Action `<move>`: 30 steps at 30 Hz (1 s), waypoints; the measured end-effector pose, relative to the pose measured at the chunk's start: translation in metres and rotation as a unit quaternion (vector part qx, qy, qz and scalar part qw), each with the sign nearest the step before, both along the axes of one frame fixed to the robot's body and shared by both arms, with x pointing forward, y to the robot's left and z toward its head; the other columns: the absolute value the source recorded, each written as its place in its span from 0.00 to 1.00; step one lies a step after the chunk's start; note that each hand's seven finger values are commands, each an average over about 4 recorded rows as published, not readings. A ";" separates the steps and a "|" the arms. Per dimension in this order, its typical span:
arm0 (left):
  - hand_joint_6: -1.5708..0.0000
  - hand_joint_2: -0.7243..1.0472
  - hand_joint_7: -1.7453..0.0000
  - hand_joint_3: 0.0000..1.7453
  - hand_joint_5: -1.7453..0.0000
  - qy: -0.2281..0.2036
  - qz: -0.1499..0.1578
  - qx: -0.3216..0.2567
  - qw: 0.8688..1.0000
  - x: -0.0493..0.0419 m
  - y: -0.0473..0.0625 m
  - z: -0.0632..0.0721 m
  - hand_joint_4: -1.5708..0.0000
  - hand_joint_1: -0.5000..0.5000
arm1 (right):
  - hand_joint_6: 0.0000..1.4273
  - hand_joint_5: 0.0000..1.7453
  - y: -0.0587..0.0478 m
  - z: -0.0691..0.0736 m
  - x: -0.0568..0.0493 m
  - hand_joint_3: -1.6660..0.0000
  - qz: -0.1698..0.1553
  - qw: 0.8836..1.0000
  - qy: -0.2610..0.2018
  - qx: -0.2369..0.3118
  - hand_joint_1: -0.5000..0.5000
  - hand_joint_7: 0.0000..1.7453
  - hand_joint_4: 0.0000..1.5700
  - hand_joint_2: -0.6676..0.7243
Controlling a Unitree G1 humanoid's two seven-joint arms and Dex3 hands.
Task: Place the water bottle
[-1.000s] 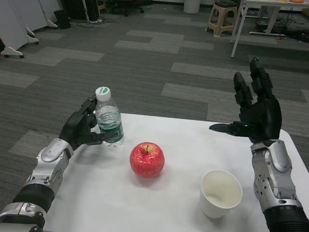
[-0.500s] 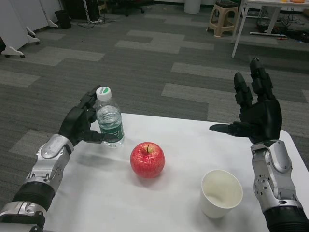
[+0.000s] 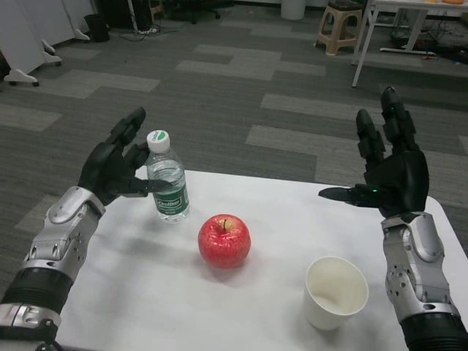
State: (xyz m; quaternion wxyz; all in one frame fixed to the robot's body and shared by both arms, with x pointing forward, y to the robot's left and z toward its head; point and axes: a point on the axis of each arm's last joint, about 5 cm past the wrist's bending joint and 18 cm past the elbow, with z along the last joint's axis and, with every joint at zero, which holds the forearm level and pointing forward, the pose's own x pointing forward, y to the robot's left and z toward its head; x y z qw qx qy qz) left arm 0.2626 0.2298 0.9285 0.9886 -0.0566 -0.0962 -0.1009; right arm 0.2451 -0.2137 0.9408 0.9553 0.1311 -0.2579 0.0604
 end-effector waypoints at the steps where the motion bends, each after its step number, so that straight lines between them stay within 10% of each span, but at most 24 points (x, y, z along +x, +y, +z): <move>1: 0.98 0.55 1.00 0.05 0.59 -0.002 -0.002 -0.001 1.000 -0.0002 0.001 0.004 1.00 0.00 | 0.00 0.00 0.000 0.000 0.000 0.99 0.000 1.000 0.000 0.000 0.04 0.00 0.00 0.32; 30: 0.98 0.55 1.00 0.05 0.65 -0.060 0.024 -0.096 0.993 -0.0103 0.030 0.034 1.00 0.00 | 0.00 0.00 0.001 0.003 0.003 0.99 0.002 1.000 -0.006 0.000 0.04 0.00 0.00 0.32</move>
